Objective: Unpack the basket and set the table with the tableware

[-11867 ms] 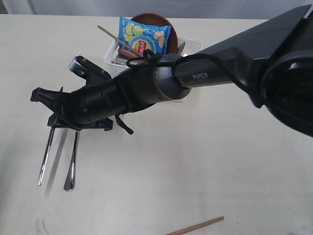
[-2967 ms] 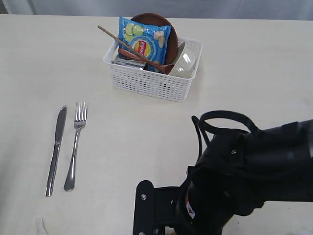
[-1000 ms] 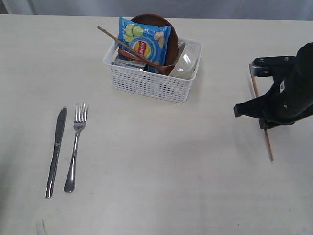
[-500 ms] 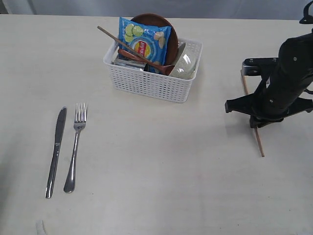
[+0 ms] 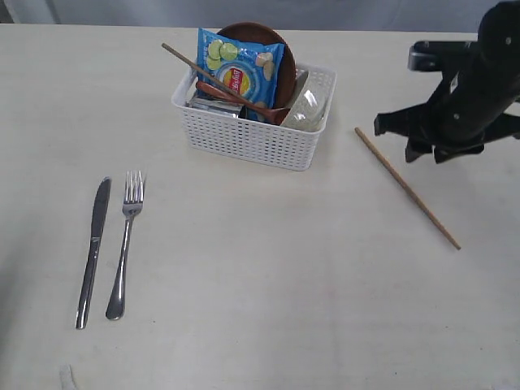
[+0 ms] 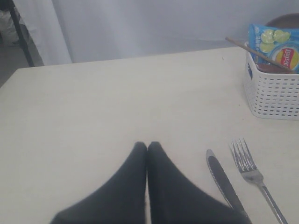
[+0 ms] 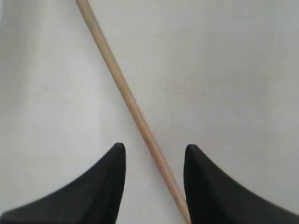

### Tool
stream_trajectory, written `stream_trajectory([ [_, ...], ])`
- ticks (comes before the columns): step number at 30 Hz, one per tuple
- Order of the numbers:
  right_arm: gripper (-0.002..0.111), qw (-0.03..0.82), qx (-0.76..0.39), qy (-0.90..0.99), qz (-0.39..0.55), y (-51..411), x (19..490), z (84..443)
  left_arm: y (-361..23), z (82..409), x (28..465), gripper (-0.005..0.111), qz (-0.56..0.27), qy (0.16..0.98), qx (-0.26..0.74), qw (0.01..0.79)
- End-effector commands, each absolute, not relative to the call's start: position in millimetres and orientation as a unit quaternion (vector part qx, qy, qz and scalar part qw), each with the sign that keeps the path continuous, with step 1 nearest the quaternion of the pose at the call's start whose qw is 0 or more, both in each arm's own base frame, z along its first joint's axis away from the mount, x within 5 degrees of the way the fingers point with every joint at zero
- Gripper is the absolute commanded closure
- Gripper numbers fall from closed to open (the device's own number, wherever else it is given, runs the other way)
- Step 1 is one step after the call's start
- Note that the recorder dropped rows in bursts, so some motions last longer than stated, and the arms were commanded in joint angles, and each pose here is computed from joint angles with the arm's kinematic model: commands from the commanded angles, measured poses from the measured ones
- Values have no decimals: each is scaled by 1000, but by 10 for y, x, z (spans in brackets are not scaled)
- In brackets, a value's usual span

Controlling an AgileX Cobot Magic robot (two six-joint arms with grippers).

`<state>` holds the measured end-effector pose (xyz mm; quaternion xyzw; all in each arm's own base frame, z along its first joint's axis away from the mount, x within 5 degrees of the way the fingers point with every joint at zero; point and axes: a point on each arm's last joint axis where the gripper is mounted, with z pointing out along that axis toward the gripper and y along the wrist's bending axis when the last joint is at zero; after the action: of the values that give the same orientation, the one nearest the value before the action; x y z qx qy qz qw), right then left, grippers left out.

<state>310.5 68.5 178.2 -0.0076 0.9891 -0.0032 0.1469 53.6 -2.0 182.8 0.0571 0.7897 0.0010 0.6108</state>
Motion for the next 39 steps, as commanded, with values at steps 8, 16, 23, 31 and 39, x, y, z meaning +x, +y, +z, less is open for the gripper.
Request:
stream_trajectory([
  [8,69,266,-167,944,99,1341,3283,2730,-21,1822,535,107,0,790,59,611],
  [16,69,309,-357,877,85,2045,3511,2836,-21,1822,535,107,0,790,59,611],
  [23,68,285,-428,854,80,2438,3780,2440,-21,1822,535,107,0,790,59,611],
  [31,68,260,-441,850,123,2668,3954,2103,-21,1822,535,107,0,790,59,611],
  [39,68,254,-444,845,157,2839,4073,1974,-21,1822,535,107,0,790,59,611],
])
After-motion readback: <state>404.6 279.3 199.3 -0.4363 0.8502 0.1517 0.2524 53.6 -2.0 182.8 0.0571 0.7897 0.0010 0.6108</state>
